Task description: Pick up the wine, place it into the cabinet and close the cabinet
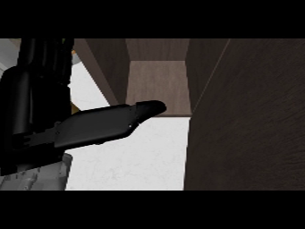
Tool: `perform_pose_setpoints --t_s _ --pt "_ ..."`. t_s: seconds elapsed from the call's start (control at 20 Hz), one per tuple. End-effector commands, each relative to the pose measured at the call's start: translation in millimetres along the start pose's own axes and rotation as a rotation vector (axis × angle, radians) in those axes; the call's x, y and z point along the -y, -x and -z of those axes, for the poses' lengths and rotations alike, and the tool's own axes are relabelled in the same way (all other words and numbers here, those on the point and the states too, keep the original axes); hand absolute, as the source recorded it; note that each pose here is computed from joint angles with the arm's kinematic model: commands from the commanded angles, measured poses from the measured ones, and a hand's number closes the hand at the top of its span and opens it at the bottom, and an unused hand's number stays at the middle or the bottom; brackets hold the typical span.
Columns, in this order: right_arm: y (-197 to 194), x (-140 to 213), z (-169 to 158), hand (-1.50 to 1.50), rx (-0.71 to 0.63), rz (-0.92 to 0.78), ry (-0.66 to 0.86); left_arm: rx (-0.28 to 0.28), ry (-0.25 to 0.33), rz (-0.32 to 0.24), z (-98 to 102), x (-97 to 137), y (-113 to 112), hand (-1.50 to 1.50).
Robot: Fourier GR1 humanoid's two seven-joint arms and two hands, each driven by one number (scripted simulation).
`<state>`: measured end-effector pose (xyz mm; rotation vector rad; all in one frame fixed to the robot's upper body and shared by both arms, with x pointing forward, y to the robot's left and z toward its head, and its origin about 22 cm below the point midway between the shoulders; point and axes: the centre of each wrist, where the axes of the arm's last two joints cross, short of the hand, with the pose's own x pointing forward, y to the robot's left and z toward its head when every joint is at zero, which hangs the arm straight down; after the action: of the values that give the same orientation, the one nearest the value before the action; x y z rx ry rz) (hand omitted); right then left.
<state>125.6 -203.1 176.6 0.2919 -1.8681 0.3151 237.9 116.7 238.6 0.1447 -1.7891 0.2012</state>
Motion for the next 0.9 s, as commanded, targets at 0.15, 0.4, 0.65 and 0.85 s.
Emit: perform_pose_setpoints --t_s 0.15,0.4,0.65,0.85 --pt "-42.6 -4.1 -34.3 -1.50 0.082 0.043 -0.029 -0.014 -0.043 0.052 -10.7 -29.5 19.0 -1.50" --pt "-50.0 -9.7 -33.2 -1.50 0.078 0.041 -0.041 -0.035 -0.080 0.071 1.5 -50.9 10.0 -1.50" --pt "-46.7 -7.3 -30.4 -1.50 0.079 0.046 -0.042 -0.065 -0.115 0.076 11.2 -74.1 6.2 -1.50" --pt "-47.9 -11.0 -29.3 -1.50 0.091 0.050 -0.029 -0.071 -0.103 0.065 -1.9 -81.7 23.4 -1.50"
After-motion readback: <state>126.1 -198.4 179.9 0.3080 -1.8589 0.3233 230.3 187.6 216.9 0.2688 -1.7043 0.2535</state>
